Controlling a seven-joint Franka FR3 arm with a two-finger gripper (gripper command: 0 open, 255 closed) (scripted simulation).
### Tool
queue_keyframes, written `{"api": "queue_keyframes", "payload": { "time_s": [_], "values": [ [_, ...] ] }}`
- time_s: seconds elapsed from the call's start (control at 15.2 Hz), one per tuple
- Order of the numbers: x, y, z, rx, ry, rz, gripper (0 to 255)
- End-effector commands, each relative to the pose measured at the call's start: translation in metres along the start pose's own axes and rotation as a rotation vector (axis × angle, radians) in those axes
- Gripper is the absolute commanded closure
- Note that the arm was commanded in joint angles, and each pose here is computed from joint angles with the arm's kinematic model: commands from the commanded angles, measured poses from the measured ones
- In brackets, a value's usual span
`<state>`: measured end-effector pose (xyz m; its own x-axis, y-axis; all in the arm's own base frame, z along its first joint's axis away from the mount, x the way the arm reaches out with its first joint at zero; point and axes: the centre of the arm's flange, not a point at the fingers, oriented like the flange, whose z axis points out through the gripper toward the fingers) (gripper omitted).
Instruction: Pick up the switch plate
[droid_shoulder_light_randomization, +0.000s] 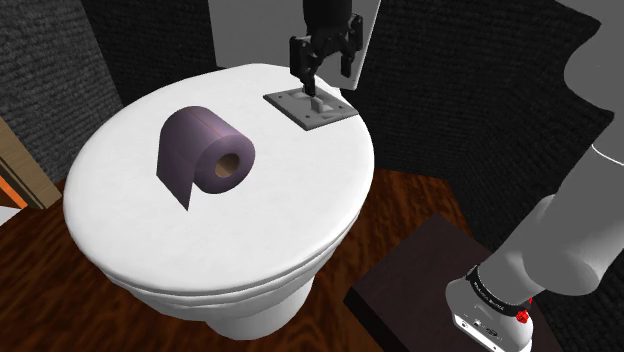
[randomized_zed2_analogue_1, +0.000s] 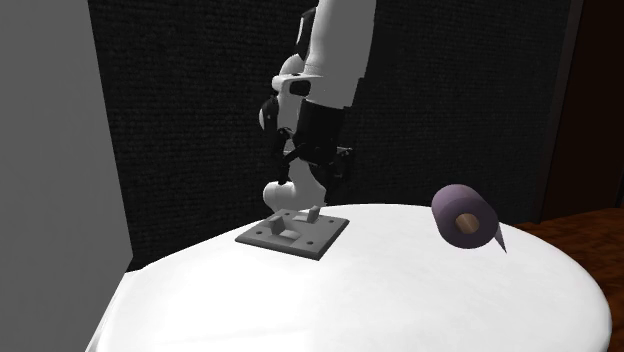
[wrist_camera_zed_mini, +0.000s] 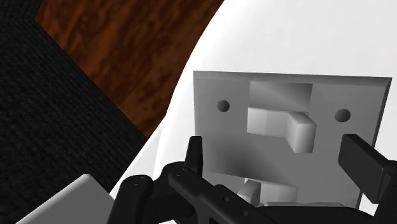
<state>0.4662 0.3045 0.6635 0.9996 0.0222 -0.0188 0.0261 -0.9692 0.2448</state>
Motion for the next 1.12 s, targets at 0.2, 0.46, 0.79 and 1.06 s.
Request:
{"api": "queue_keyframes", "payload": {
  "time_s": [0.2,0.46,0.79,1.06],
  "values": [
    [0.017,-0.024,-0.006,-0.010,0.013,0.022,0],
    [0.018,-0.029,0.014,-0.010,0.013,0.022,0],
    [0.018,-0.031,0.022,-0.010,0.013,0.022,255],
    [0.018,-0.031,0.022,-0.010,0.013,0.022,255]
  ]
}}
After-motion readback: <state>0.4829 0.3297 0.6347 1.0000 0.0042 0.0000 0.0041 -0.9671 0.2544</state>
